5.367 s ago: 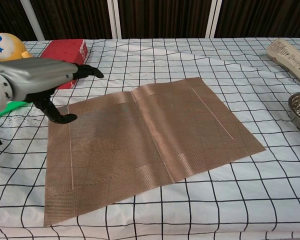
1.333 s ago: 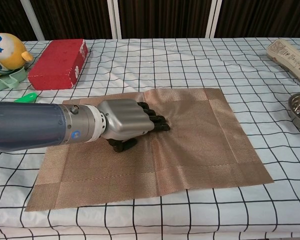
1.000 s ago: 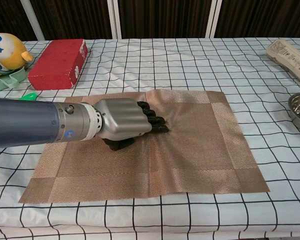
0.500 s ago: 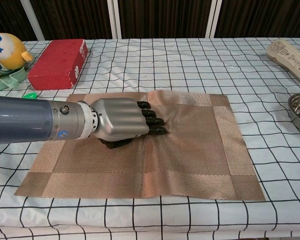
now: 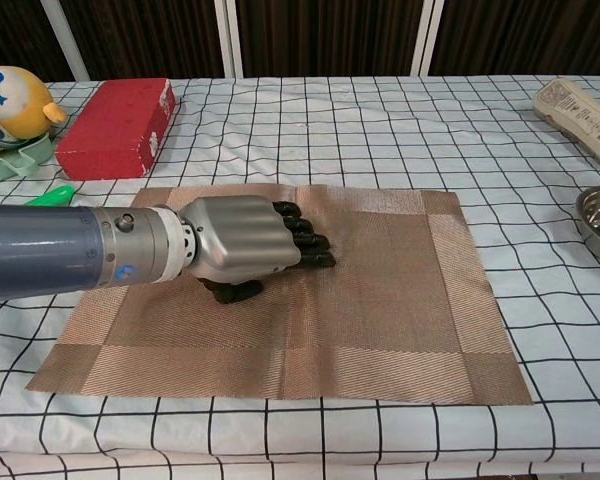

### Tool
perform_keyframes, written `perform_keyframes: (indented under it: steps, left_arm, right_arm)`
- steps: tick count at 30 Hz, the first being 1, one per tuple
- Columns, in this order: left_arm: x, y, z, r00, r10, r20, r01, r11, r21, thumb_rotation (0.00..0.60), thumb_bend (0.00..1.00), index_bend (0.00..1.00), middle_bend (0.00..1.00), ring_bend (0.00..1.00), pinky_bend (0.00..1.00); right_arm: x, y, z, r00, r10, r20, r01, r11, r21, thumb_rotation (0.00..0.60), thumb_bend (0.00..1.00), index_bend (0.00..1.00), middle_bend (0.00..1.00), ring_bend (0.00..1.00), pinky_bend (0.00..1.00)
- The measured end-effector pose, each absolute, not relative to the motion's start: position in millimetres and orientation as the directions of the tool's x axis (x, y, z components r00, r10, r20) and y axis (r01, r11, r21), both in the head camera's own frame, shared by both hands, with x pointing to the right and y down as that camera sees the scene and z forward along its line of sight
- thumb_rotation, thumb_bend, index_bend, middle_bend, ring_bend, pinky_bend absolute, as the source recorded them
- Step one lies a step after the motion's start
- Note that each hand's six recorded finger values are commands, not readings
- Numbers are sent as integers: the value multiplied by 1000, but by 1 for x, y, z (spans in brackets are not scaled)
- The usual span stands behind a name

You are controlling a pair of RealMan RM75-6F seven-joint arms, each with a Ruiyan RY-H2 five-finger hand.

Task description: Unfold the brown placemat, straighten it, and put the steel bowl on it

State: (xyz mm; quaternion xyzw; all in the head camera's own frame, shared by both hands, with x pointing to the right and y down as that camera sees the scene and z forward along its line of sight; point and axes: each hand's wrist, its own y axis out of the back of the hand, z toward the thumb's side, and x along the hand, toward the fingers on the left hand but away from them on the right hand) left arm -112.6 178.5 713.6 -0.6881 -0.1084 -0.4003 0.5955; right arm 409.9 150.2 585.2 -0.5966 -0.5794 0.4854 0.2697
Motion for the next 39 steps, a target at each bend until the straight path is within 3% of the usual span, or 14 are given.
perform_keyframes:
  steps: [5, 11, 16, 23, 25, 27, 29, 33, 39]
  left_arm:
    - [-116, 163, 695, 664, -408, 626, 559, -284, -779, 600, 288, 37, 26, 1, 0]
    - [-132, 139, 651, 652, -545, 527, 426, -311, -850, 600, 132, 32, 26, 1, 0]
    - [-171, 126, 617, 576, -676, 459, 292, -354, -888, 600, 100, 32, 23, 1, 0]
    - [-248, 130, 593, 434, -805, 405, 183, -362, -914, 600, 69, 24, 5, 1, 0]
    - [-277, 136, 586, 370, -845, 386, 132, -364, -922, 600, 69, 24, 5, 1, 0]
    - [-308, 143, 580, 294, -882, 369, 66, -366, -928, 600, 69, 23, 5, 1, 0]
    - [-330, 151, 576, 244, -900, 361, 12, -369, -929, 600, 69, 23, 5, 1, 0]
    - [-376, 167, 566, 153, -938, 311, -50, -322, -946, 600, 69, 24, 5, 1, 0]
    - [-402, 170, 563, 145, -957, 253, -84, -267, -960, 600, 70, 27, 6, 1, 0]
  right_arm:
    - [410, 150, 585, -139, 954, -267, 429, -185, -884, 600, 262, 3, 19, 25, 160]
    - [409, 152, 588, -132, 951, -278, 415, -202, -887, 600, 262, 3, 19, 25, 160]
    - [406, 156, 593, -116, 949, -294, 376, -232, -897, 600, 240, 2, 19, 25, 160]
    - [395, 162, 598, -72, 947, -313, 308, -277, -910, 600, 104, 10, 21, 26, 160]
    - [390, 164, 599, -55, 946, -319, 294, -290, -911, 600, 90, 38, 30, 27, 160]
    - [383, 167, 599, -39, 945, -326, 274, -303, -913, 600, 82, 132, 77, 39, 160]
    - [377, 169, 600, -26, 942, -334, 253, -317, -914, 600, 82, 200, 125, 61, 160]
    - [368, 174, 604, -8, 933, -360, 198, -352, -915, 600, 80, 238, 186, 95, 160]
    - [352, 187, 617, 10, 909, -416, 108, -415, -903, 600, 80, 261, 212, 103, 160]
